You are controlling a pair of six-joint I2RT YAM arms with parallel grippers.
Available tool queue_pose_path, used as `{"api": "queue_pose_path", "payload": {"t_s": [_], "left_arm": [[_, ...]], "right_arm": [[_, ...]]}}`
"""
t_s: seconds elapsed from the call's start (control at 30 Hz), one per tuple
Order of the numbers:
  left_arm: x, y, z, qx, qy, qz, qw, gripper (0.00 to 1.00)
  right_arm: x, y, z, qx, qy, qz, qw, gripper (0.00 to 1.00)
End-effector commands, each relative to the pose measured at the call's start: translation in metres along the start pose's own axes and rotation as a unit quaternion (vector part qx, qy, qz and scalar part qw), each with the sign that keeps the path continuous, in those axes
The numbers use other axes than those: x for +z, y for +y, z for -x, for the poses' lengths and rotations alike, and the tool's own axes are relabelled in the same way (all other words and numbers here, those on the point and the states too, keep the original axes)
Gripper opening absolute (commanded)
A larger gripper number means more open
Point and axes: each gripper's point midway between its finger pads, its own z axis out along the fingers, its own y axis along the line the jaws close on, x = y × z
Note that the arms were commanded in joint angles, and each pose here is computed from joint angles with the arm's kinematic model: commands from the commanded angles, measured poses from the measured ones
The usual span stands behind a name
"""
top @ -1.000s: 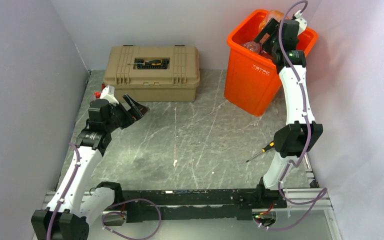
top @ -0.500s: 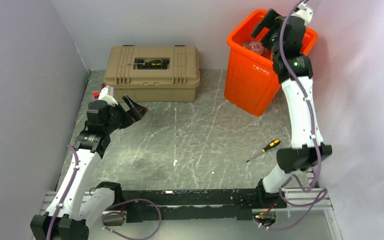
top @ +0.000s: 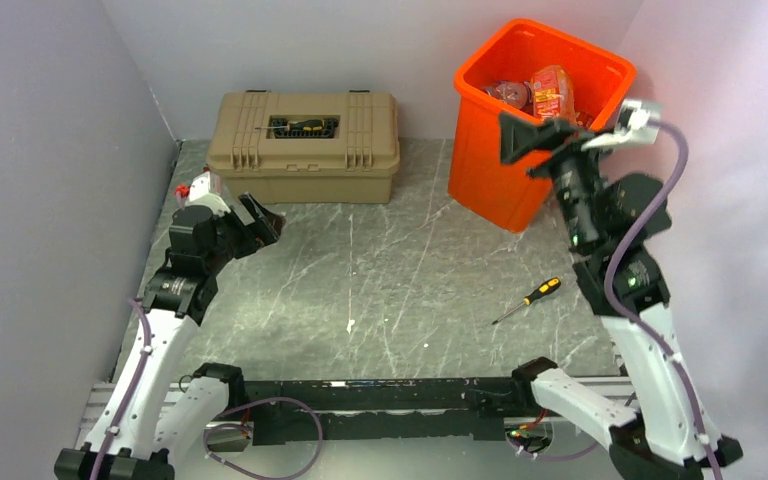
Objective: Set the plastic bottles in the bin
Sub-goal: Reset both arms
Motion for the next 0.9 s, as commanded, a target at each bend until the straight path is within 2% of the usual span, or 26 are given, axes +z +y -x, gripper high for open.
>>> {"api": "queue_pose_path", "payload": {"t_s": [0.0,0.17,0.23,0.37,0.53,0.73,0.87], "left_arm": [[-0.012,-0.002,0.025,0.031,-0.059,0.015,0.998,0.99],[-0.01,0.006,0.025,0.027,-0.098,0.024,0.994,0.99],[-0.007,0.016,0.024,0.019,-0.111,0.042,0.993,0.99],[0.003,0.041,0.021,-0.043,-0.134,0.1,0.985,0.99],[0.017,0.041,0.012,0.028,-0.109,0.106,0.988,0.99],[0.025,0.037,0.019,0.134,-0.038,0.142,0.98,0.99],[0.009,0.038,0.049,0.092,-0.067,0.198,0.974,0.99]], "right_arm": [[-0.034,-0.006,-0.047,0.011,0.018,0.042,0.999,1.0],[-0.074,-0.035,-0.111,0.029,0.025,0.04,0.998,1.0],[-0.082,-0.056,-0.132,0.041,0.05,-0.006,0.998,1.0],[-0.092,-0.086,-0.166,0.064,0.095,-0.088,0.989,1.0],[-0.1,-0.109,-0.209,0.088,0.126,-0.137,0.979,1.0],[-0.105,-0.107,-0.213,0.085,0.099,-0.102,0.986,1.0],[-0.112,-0.089,-0.188,0.072,0.095,-0.061,0.991,1.0]]}}
